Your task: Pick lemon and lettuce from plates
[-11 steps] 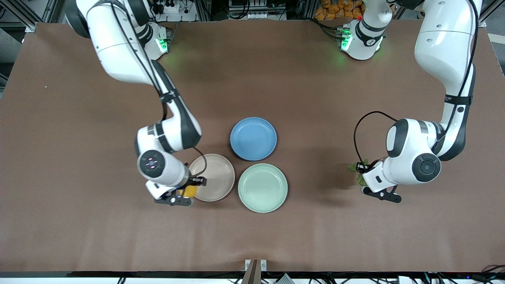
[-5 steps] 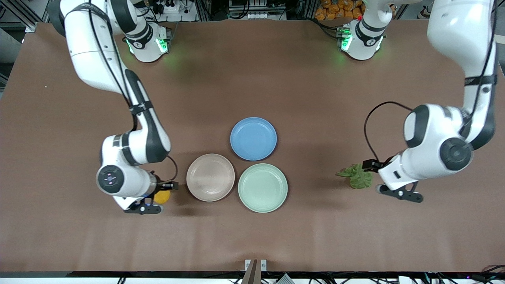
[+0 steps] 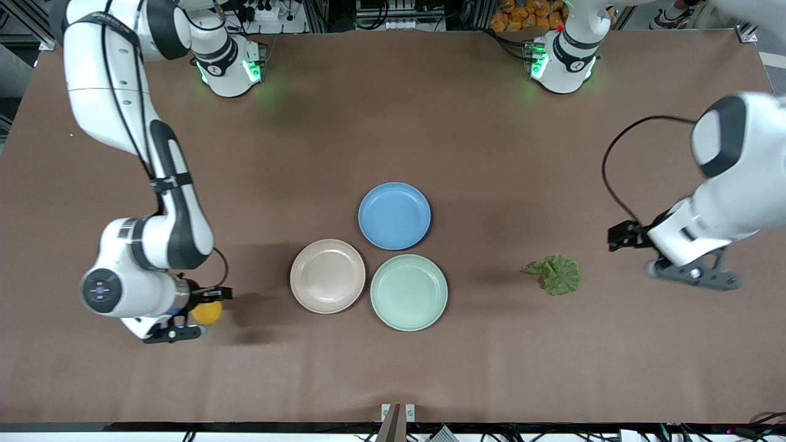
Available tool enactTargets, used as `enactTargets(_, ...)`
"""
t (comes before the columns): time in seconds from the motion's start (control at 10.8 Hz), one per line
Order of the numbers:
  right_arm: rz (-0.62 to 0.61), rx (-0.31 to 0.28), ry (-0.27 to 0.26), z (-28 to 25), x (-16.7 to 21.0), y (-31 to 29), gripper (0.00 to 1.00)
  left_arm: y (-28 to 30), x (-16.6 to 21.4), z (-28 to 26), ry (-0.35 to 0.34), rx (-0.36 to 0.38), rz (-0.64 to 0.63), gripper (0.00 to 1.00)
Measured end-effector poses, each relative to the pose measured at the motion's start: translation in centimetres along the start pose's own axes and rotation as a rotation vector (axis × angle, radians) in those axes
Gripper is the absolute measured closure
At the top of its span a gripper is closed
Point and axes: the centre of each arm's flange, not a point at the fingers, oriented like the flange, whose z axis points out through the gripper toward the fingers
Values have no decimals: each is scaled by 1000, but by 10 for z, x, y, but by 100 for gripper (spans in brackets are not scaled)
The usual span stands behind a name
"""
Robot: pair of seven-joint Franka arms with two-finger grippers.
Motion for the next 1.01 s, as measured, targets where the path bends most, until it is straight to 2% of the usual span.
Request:
enactTargets(0.18,-47,4,-2,3,-12,39,44,0,-6,-42,58,10,-1,0)
enactTargets(0.46,-99,-30,56,12,-47,75,44,-16,-18,-81,118,25,-37,0)
enactTargets(0.74,-130,-25,44,26,-89,99,44,-27,-43,-111,81,26,-122,0)
enactTargets(1.01,-110,-31,65,47,-121,112,44,-23,-62,-136,73,27,-177,0)
